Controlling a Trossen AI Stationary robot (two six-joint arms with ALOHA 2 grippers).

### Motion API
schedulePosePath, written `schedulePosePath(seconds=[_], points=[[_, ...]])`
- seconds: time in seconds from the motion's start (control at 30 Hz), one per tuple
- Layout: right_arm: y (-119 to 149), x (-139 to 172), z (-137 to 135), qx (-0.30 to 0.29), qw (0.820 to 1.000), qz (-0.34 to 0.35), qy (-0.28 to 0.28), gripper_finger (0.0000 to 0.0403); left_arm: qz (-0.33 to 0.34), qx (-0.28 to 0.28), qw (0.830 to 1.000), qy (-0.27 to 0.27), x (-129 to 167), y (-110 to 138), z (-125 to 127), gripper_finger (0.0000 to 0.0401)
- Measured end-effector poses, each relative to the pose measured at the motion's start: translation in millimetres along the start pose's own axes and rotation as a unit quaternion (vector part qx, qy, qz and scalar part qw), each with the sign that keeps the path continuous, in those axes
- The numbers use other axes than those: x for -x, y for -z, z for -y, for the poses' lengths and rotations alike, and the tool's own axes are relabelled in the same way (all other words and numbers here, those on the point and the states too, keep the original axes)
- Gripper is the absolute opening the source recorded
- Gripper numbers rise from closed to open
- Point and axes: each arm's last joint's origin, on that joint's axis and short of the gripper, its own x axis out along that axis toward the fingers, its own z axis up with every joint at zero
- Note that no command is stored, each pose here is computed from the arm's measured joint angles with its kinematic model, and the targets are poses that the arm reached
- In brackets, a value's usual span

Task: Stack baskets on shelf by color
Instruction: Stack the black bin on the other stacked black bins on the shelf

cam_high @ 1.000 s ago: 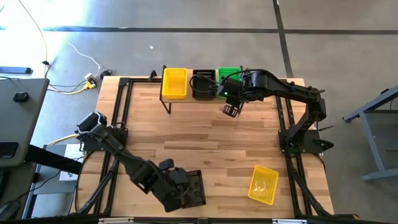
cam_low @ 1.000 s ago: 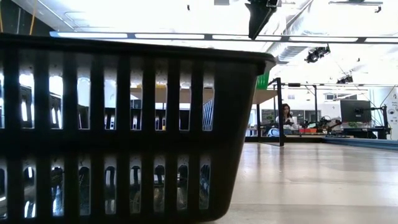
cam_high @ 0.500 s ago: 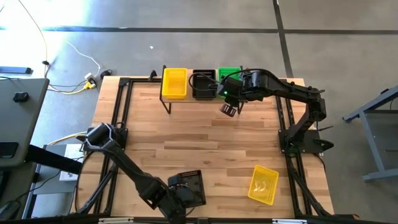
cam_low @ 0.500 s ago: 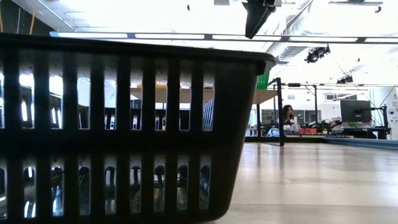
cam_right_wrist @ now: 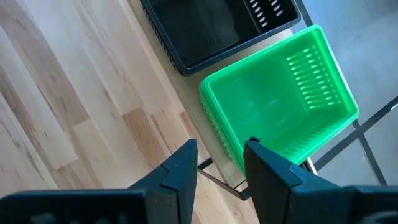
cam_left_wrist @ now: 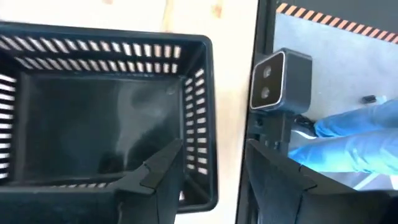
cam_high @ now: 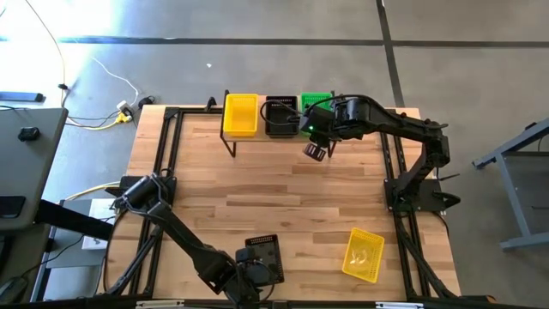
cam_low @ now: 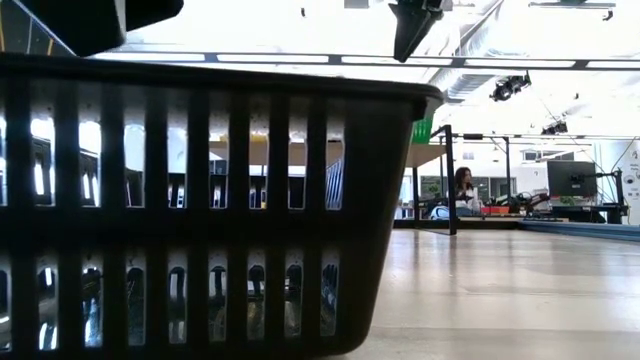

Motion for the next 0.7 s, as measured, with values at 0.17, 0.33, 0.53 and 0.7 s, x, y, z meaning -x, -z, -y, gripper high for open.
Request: schedulePosePath(seconds=[0.17, 0.33, 0.53, 0.7], points=[[0, 0, 0, 0.003, 1.0, 0.001, 0.0, 0.0117, -0.019, 0.001, 1.0, 0.001, -12, 4, 0, 0.0161], [0, 0, 0, 0.004, 1.0, 0.001, 0.0, 0.0117, -0.035, 0.006, 0.999, -0.013, -26, 11, -2, 0.0161], [0, 0, 0, 0.006, 1.0, 0.001, 0.0, 0.0117, -0.044, 0.009, 0.999, -0.025, -35, 13, -6, 0.0134], [0, 0, 0, 0.017, 1.0, -0.001, 0.0, 0.0117, -0.039, 0.004, 0.999, -0.023, -34, 12, -5, 0.0053]])
